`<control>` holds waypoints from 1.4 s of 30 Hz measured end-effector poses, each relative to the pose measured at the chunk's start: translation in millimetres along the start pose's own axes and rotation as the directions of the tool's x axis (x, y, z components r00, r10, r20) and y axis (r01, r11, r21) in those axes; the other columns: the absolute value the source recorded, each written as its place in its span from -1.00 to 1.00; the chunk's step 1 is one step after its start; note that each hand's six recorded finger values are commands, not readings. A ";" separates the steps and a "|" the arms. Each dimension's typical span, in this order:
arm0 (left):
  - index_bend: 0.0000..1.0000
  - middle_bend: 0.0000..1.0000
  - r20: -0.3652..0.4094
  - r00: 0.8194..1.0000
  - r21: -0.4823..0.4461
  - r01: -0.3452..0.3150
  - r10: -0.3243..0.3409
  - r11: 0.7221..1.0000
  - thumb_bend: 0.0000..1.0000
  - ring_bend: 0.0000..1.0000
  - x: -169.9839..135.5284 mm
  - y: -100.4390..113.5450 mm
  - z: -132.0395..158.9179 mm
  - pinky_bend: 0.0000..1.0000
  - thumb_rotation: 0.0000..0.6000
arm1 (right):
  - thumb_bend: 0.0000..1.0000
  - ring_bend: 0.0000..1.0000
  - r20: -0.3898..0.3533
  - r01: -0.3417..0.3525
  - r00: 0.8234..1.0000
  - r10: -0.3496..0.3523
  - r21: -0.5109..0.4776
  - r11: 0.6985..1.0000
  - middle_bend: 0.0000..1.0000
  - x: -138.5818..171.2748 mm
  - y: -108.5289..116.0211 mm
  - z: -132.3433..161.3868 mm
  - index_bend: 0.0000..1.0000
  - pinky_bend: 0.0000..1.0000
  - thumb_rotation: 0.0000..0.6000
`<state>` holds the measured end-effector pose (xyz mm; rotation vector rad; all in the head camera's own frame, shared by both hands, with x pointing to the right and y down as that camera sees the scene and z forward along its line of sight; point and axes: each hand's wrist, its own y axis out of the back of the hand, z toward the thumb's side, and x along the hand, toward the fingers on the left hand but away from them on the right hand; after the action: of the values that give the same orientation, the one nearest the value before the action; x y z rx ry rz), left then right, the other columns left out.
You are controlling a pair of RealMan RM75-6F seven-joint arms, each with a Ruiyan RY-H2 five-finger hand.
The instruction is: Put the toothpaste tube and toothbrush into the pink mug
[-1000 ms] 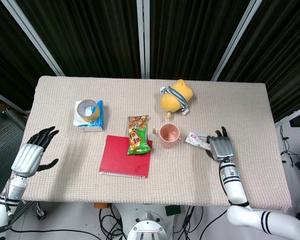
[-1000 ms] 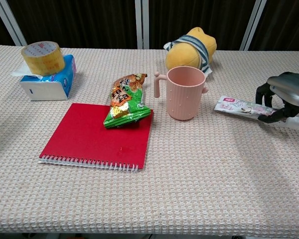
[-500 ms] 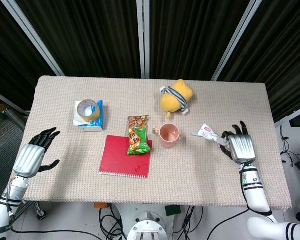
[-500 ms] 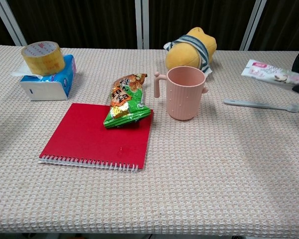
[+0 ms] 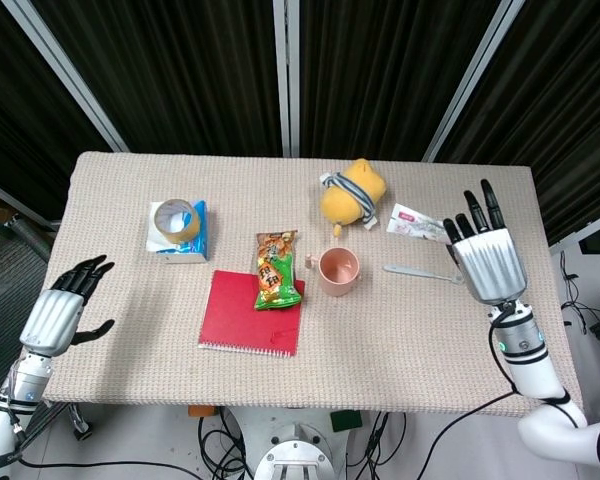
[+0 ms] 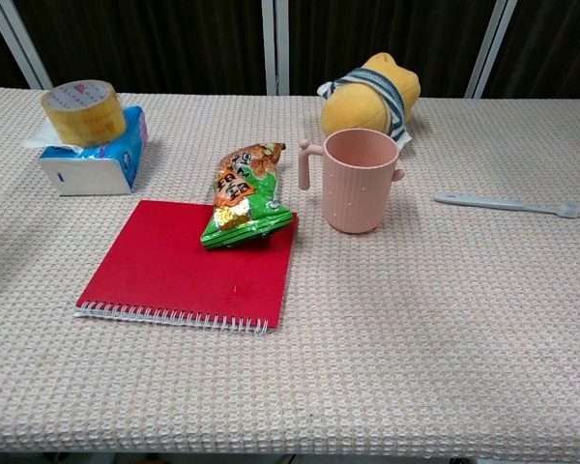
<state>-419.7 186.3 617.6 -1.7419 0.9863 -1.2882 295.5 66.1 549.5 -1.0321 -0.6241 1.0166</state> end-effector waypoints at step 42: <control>-0.77 -0.90 -0.056 0.998 -0.043 0.025 -0.028 0.999 -0.68 -0.82 -3.9 -14.0 -23.0 -0.56 1.00 | 0.52 -0.66 -0.780 0.449 0.603 0.167 0.505 0.737 0.20 -56.0 -12.2 119.0 0.31 -1.00 1.00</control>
<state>-440.6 193.1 633.6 -1.7646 1.0325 -1.3492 178.9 60.9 611.2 -0.6400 0.4094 0.4379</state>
